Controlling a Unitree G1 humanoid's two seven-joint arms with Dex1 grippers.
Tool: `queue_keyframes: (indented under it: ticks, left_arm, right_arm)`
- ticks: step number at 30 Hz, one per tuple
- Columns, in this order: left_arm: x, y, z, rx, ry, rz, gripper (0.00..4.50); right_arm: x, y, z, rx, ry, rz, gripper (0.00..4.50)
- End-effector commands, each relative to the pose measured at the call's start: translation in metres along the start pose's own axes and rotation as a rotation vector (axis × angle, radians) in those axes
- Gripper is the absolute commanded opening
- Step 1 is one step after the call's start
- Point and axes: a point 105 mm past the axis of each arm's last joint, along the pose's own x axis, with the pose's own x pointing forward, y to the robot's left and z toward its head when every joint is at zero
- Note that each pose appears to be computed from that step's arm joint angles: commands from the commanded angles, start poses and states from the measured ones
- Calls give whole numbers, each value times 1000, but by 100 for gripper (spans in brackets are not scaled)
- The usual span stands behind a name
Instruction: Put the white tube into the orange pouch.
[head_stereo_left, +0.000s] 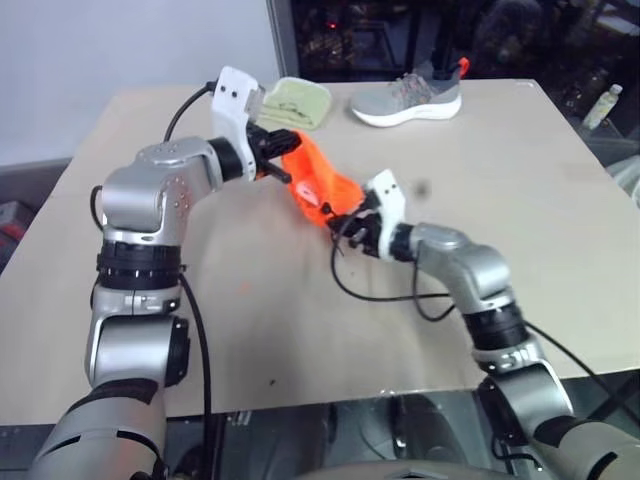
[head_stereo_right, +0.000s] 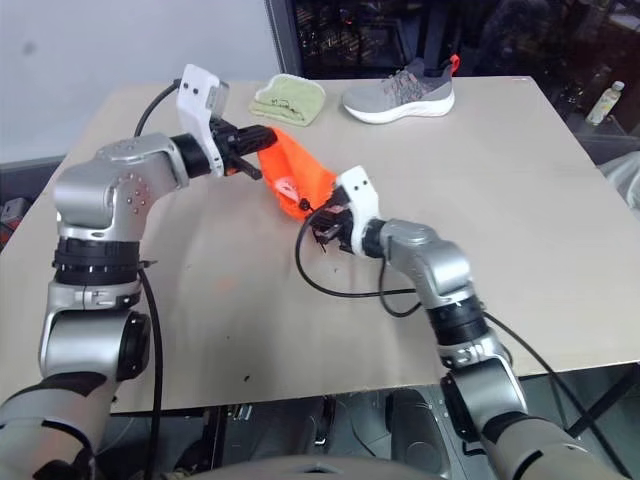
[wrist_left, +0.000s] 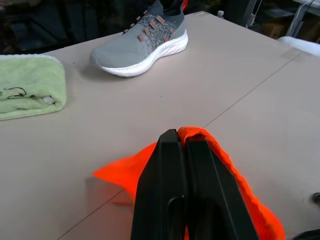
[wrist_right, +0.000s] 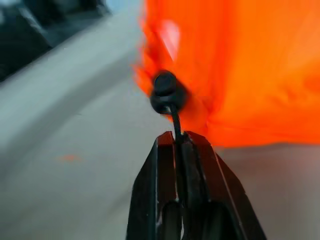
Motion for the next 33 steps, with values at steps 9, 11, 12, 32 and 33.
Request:
queue_keyframes:
  ticks: [9,11,12,32,33]
  left_arm:
    - [-39,-51,-17,-45,-51,-277,0]
    - [-56,-79,-12,-58,-95,-450,74]
    - [-63,-91,-10,-60,-111,-517,119]
    - [-26,-133,-4,251,-178,-682,216]
    - [-26,-135,-4,248,-181,-693,216]
  right_arm:
    - [-62,45,96,27,-145,288,13]
    - [-71,43,91,8,-64,280,0]
    - [-75,42,88,5,-32,276,0]
    - [-95,43,61,4,166,233,0]
    - [-95,43,61,3,166,232,0]
